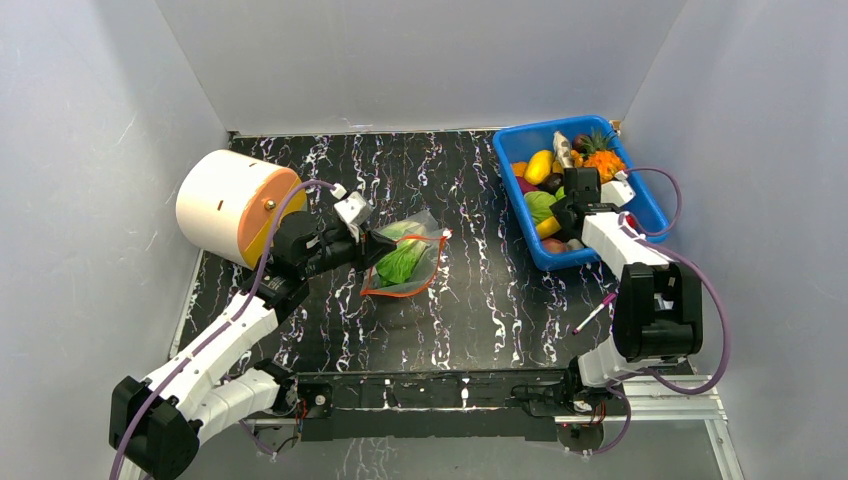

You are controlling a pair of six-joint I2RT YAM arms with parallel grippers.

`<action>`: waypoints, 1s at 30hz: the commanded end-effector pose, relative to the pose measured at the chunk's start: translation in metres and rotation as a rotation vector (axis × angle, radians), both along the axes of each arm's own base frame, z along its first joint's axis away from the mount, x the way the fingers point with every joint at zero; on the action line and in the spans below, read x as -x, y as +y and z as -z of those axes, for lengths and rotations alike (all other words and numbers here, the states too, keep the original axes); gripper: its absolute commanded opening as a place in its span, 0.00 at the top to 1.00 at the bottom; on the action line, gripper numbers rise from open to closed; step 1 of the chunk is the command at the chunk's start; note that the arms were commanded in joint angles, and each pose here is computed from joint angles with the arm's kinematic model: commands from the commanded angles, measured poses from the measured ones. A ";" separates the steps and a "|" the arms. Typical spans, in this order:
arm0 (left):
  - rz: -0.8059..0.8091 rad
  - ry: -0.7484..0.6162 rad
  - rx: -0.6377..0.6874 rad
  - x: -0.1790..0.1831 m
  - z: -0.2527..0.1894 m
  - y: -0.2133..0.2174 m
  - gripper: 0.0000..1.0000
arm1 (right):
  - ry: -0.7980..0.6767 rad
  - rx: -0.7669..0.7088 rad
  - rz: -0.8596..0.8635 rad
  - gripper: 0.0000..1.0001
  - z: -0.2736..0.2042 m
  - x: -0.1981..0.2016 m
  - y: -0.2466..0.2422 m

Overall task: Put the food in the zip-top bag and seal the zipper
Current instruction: Pick up the fake fruit from the bin, then place the fake fruit in the zipper food storage bag.

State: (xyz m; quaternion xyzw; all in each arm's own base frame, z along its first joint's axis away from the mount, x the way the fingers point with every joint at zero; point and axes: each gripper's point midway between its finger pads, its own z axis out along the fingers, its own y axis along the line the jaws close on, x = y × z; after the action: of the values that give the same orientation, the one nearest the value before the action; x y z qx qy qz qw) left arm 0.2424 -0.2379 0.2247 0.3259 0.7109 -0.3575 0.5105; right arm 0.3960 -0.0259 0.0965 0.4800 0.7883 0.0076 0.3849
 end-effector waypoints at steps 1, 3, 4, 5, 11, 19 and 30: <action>-0.008 -0.026 0.007 -0.001 -0.010 0.001 1.00 | -0.116 0.036 -0.036 0.70 -0.038 -0.013 -0.002; -0.018 -0.030 0.007 -0.001 -0.010 0.002 1.00 | -0.129 0.056 -0.054 0.71 -0.048 -0.014 -0.003; -0.021 -0.032 0.008 -0.002 -0.011 0.003 1.00 | -0.137 0.063 -0.060 0.71 -0.052 -0.014 -0.003; -0.024 -0.034 0.007 -0.002 -0.011 0.003 1.00 | -0.145 0.070 -0.069 0.72 -0.056 -0.013 -0.003; -0.079 -0.040 -0.015 -0.008 -0.009 0.011 1.00 | -0.222 0.119 -0.221 0.75 -0.085 -0.014 0.009; -0.097 -0.035 -0.017 -0.008 -0.008 0.013 1.00 | -0.330 0.143 -0.424 0.79 -0.118 -0.009 0.036; -0.084 0.018 0.066 -0.010 -0.014 0.002 1.00 | -0.622 0.242 -0.674 0.80 -0.201 0.013 0.091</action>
State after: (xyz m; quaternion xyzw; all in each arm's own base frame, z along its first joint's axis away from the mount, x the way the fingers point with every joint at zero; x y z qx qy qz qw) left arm 0.2521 -0.2277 0.2227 0.2911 0.7317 -0.3311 0.5198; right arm 0.3856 0.0273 0.2351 0.2117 0.7941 0.1109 0.5589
